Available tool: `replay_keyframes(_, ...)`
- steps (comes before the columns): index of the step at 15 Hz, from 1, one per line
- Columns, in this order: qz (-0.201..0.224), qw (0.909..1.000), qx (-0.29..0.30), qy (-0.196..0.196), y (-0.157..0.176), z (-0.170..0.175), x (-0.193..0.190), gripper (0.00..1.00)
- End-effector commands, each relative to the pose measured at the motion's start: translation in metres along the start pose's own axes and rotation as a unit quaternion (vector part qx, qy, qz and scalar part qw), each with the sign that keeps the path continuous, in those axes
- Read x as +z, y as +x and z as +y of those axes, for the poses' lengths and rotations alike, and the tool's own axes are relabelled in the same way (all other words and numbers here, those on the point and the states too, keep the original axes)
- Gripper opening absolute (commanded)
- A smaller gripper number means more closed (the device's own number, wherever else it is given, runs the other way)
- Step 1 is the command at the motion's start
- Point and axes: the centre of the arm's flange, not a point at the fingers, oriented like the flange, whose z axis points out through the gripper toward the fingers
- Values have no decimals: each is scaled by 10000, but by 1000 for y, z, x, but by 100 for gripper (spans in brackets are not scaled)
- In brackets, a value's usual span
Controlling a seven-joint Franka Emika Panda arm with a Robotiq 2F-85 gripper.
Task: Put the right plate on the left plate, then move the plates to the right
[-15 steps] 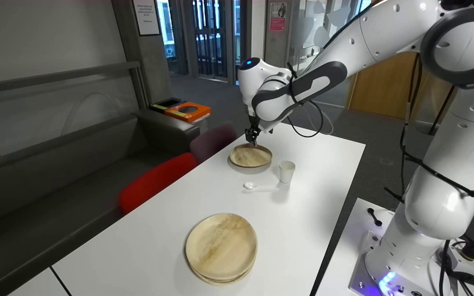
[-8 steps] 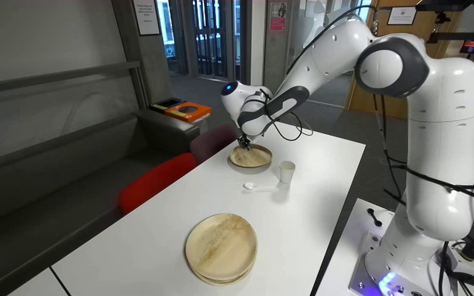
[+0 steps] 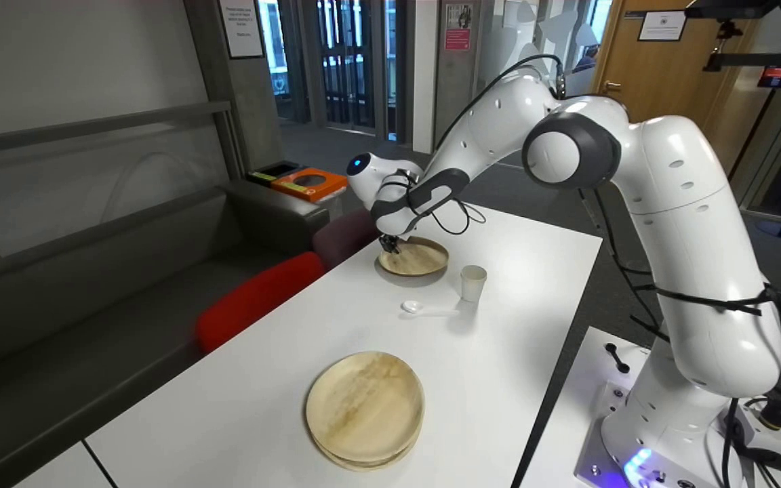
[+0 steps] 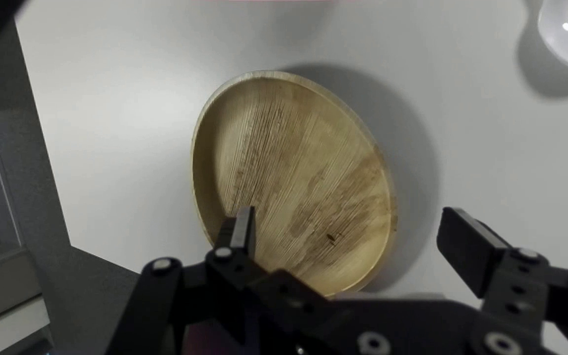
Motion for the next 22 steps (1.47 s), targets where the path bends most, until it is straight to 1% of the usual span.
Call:
replay_keyframes(1, -56, 10000, 11, 12, 3, -4, 4, 100)
replay_keyframes(8, -87, 10000, 34, 2, 9, -7, 4, 100)
replay_keyframes(9, -56, 9999, 77, -56, 10, -8, 4, 100)
replay_keyframes(11, -164, 9998, 38, -96, 17, -12, 13, 100)
replay_keyframes(12, -212, 9996, 78, -189, 23, -15, 21, 100)
replay_keyframes(14, -400, 9989, 15, -254, 33, -19, 41, 100)
replay_keyframes(16, -497, 9983, -8, -319, 40, -21, 59, 100)
replay_keyframes(19, -607, 9976, -108, -309, 48, -23, 77, 100)
replay_keyframes(22, -687, 9971, -191, -261, 56, -25, 86, 100)
